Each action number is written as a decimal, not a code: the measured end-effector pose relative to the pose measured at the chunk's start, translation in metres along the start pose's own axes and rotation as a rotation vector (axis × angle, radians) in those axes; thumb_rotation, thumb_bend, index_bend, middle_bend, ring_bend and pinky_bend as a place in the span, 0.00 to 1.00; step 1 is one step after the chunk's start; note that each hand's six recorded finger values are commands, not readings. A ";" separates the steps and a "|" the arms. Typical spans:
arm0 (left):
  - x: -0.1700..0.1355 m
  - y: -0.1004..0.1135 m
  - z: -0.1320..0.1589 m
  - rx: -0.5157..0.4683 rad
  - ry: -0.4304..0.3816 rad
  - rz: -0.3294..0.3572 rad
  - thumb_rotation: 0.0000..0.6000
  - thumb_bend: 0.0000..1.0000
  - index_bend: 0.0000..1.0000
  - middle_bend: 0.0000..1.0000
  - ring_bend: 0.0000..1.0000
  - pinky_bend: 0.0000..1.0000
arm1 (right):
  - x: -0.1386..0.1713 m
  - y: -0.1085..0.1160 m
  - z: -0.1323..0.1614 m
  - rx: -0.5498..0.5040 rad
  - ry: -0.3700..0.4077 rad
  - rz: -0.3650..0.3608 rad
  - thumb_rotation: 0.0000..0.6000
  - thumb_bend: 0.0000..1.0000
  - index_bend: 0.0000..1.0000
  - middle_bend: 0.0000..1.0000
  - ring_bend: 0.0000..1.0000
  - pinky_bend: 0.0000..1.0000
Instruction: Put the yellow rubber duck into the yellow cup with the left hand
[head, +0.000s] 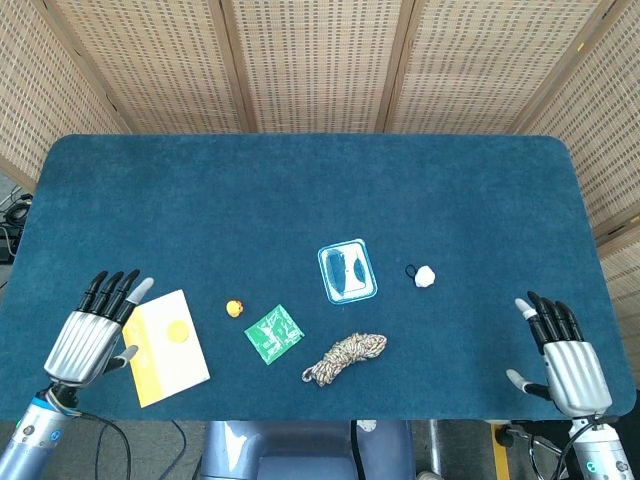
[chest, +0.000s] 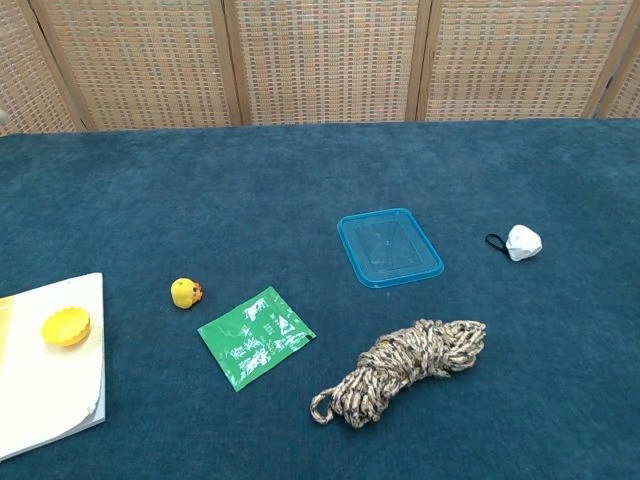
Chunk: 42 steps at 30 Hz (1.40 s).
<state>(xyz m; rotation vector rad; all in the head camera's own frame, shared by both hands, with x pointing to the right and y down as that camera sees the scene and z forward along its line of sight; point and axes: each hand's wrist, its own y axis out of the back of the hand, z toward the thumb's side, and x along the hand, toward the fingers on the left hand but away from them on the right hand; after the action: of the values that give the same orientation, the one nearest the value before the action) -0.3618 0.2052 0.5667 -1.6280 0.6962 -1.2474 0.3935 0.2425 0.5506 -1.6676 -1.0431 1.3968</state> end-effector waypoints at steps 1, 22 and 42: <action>0.006 -0.002 0.003 -0.004 -0.019 -0.014 1.00 0.19 0.02 0.00 0.00 0.00 | 0.000 0.000 0.000 -0.001 -0.001 0.001 1.00 0.00 0.06 0.00 0.00 0.00; 0.109 -0.029 0.070 0.054 -0.160 -0.136 1.00 0.27 0.39 0.00 0.00 0.02 | -0.005 0.005 -0.010 -0.053 -0.025 0.004 1.00 0.00 0.06 0.00 0.00 0.00; 0.133 -0.080 0.093 0.144 -0.161 -0.300 1.00 0.30 0.31 0.00 0.00 0.02 | -0.007 0.010 -0.017 -0.088 -0.036 0.001 1.00 0.00 0.06 0.00 0.00 0.00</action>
<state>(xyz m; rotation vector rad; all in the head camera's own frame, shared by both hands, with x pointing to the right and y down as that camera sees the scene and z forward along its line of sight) -0.2388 0.1544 0.6901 -1.7316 0.2618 -1.3256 0.4110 0.2316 0.5474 -1.7117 -1.1393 1.4046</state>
